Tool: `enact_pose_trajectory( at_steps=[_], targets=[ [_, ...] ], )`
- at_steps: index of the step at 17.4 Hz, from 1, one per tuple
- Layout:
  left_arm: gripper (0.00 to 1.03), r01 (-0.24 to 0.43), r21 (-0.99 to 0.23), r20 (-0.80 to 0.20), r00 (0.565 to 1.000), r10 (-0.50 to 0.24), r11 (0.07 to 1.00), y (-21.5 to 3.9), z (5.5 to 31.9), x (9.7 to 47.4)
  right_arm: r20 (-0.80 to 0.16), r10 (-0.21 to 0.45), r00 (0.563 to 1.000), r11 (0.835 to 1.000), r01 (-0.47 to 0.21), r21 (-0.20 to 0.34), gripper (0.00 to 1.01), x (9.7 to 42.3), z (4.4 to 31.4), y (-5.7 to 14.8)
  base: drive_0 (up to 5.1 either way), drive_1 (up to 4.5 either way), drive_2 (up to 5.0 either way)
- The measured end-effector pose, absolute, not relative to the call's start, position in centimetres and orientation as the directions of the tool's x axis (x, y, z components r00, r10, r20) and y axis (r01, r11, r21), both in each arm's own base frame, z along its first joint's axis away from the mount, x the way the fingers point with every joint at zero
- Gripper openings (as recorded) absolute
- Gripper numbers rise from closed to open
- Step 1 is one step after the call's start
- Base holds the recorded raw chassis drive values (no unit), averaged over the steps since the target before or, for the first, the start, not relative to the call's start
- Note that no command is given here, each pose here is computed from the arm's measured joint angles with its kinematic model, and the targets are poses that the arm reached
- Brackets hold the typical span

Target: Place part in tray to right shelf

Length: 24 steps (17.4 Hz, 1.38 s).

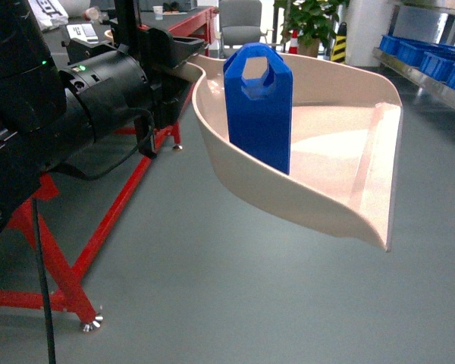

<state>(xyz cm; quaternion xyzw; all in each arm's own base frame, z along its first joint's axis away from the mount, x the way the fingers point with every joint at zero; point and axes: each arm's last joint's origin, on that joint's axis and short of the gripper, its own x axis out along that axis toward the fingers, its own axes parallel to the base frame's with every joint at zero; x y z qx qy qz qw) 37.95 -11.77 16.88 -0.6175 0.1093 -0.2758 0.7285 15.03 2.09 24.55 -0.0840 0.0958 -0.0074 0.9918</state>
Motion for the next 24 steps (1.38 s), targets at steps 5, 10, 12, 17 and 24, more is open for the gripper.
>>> enact_pose_trajectory(
  at_steps=[5, 10, 12, 17, 24],
  targets=[
    [0.15, 0.263, -0.961, 0.178, 0.825, -0.536, 0.087, -11.77, 16.84, 37.96, -0.189, -0.028, 0.982, 0.986, -0.004, -0.168, 0.98, 15.04, 24.54, 2.1, 0.1, 4.21, -4.0],
    [0.15, 0.263, -0.961, 0.178, 0.826, -0.534, 0.087, -11.76, 16.83, 37.94, -0.193, -0.029, 0.981, 0.986, -0.004, -0.169, 0.98, 15.05, 24.49, 2.1, -0.1, 4.07, -4.2],
    [0.15, 0.268, -0.96, 0.183, 0.825, -0.535, 0.085, -11.76, 16.88, 37.93, -0.187, -0.028, 0.982, 0.986, -0.004, -0.167, 0.98, 15.02, 24.57, 2.1, -0.1, 4.06, -4.2],
    [0.15, 0.262, -0.961, 0.176, 0.826, -0.536, 0.087, -11.79, 16.8, 37.93, -0.187, -0.028, 0.982, 0.986, -0.004, -0.167, 0.98, 15.05, 24.56, 2.1, 0.0, 4.12, -4.1],
    [0.15, 0.265, -0.961, 0.179, 0.825, -0.536, 0.086, -11.77, 16.83, 37.93, -0.186, -0.028, 0.982, 0.986, -0.004, -0.167, 0.98, 15.06, 24.57, 2.1, 0.0, 4.08, -4.2]
  ],
)
